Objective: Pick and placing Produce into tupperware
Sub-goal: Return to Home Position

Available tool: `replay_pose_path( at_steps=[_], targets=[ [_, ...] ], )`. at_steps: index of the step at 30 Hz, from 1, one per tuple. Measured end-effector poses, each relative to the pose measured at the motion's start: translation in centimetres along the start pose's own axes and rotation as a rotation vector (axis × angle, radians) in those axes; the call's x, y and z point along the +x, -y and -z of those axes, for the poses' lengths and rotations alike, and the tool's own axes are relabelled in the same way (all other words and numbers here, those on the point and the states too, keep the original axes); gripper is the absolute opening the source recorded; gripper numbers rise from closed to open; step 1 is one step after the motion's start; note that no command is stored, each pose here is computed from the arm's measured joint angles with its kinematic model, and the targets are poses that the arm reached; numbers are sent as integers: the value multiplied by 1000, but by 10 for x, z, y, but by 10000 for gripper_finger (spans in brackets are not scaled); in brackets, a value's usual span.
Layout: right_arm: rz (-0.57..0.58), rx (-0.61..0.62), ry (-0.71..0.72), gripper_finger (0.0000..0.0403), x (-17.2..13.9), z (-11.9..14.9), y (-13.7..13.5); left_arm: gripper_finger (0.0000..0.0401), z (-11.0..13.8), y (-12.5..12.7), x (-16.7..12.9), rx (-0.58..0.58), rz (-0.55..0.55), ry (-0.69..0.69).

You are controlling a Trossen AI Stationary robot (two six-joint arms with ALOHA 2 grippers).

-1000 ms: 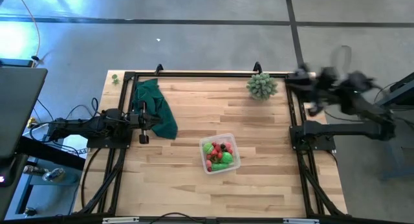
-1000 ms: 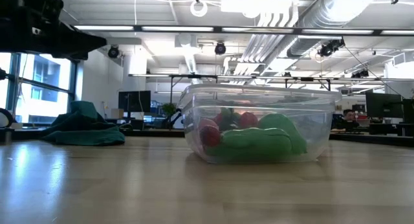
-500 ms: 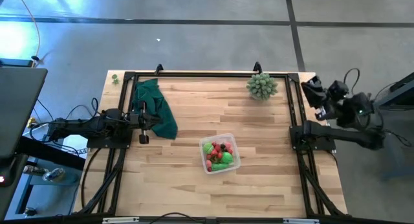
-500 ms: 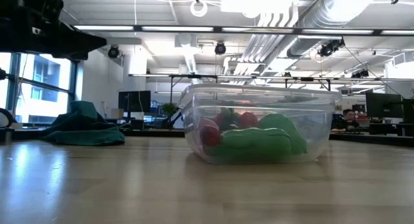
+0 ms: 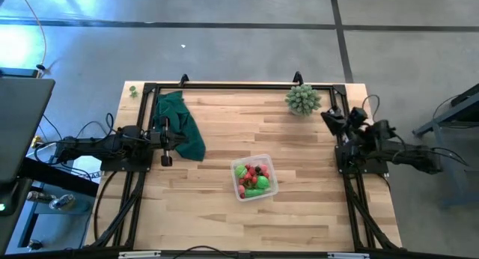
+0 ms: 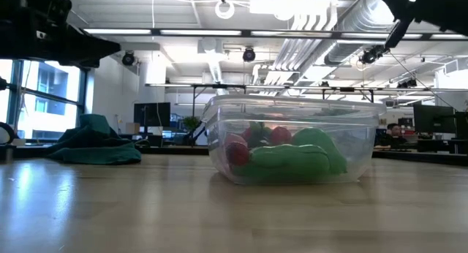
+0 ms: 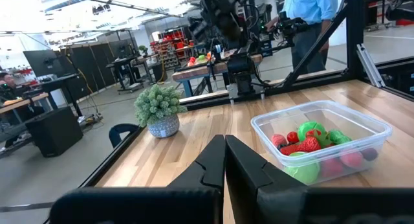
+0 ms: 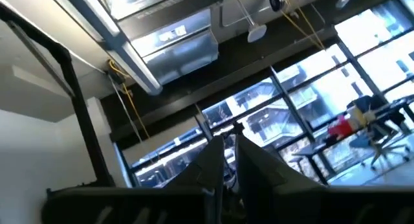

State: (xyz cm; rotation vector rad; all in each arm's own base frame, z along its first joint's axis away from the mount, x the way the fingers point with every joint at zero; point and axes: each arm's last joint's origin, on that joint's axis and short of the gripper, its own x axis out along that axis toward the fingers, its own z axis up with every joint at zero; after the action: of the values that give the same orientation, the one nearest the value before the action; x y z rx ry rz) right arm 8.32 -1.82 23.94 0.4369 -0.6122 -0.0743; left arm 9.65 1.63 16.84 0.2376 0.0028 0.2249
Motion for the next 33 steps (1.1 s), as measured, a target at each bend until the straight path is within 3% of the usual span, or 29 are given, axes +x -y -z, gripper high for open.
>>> replay_pose_path(
  at_steps=[5,10,24,29,33],
  targets=[
    [-13,12,-20,32,-6,13,7,3,0,0,0,0,0,0],
    [-1,-13,-170,32,-8,29,13,3,0,0,0,0,0,0],
    [120,-354,-533,32,-21,59,31,3,0,0,0,0,0,0],
    [165,-356,-648,32,-28,67,36,3,0,0,0,0,0,0],
    [174,-334,-653,32,-28,68,37,3,0,0,0,0,0,0]
  ],
)
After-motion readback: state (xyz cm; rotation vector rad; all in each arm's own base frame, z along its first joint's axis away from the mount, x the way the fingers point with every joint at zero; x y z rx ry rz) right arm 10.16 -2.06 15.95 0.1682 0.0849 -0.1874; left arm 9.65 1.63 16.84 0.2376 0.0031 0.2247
